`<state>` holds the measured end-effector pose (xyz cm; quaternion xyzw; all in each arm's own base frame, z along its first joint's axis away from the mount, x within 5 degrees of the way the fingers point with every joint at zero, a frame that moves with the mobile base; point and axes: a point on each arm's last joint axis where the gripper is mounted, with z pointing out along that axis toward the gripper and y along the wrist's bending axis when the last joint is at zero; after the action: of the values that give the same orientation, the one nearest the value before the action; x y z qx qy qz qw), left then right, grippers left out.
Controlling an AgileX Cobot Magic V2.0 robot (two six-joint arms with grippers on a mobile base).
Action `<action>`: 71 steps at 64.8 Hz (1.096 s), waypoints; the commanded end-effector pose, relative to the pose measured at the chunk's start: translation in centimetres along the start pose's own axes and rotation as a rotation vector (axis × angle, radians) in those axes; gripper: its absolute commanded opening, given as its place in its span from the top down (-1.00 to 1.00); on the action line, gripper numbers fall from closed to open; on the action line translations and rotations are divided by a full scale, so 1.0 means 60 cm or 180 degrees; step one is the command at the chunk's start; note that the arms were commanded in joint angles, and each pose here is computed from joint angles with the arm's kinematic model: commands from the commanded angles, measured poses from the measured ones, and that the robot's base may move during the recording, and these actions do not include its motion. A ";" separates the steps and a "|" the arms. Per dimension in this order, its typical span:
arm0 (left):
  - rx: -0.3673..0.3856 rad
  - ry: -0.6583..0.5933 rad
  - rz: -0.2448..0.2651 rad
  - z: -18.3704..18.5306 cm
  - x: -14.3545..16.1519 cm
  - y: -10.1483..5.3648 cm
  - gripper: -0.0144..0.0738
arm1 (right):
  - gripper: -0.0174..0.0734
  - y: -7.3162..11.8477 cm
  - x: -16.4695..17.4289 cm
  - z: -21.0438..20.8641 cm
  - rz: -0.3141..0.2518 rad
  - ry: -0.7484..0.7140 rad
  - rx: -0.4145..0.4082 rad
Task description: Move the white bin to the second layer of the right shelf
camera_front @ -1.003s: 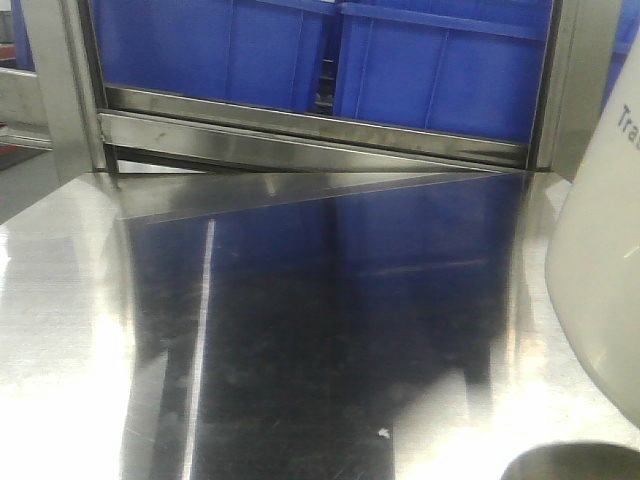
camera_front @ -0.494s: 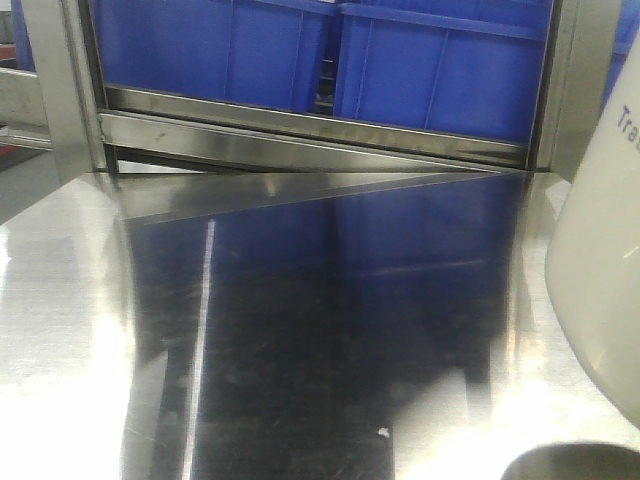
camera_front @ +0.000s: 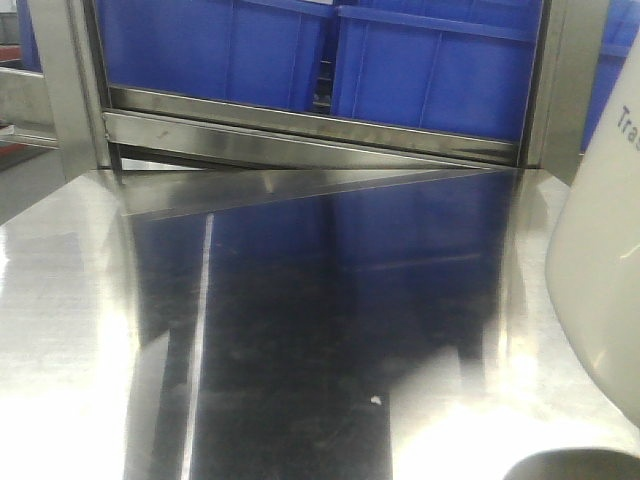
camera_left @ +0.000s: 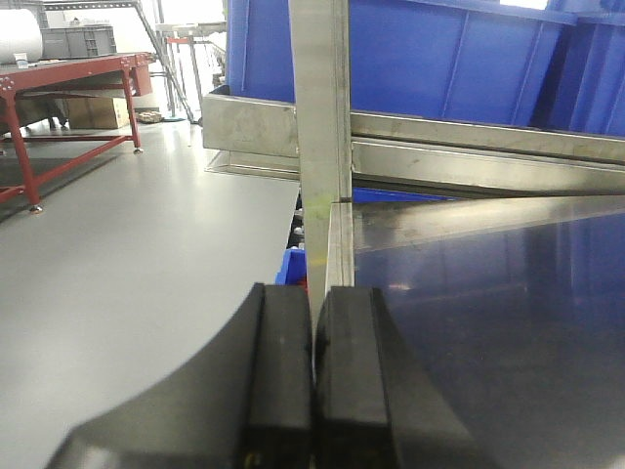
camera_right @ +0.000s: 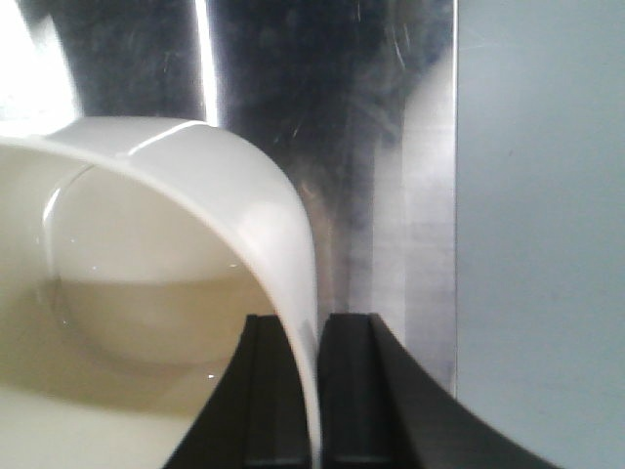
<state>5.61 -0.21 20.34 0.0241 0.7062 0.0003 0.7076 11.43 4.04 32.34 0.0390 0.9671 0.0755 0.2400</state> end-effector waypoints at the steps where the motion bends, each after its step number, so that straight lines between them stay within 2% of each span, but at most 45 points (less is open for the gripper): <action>1: -0.0018 -0.0204 -0.0028 0.000 0.007 0.000 0.48 | 0.46 0.002 -0.013 -0.014 0.0003 -0.0239 -0.0068; 71: -0.0018 -0.0204 -0.0028 0.000 0.007 0.000 0.48 | 0.46 0.002 -0.013 -0.014 0.0003 -0.0239 -0.0068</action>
<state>5.61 -0.21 20.34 0.0241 0.7062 0.0003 0.7076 11.43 4.04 32.34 0.0390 0.9671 0.0755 0.2400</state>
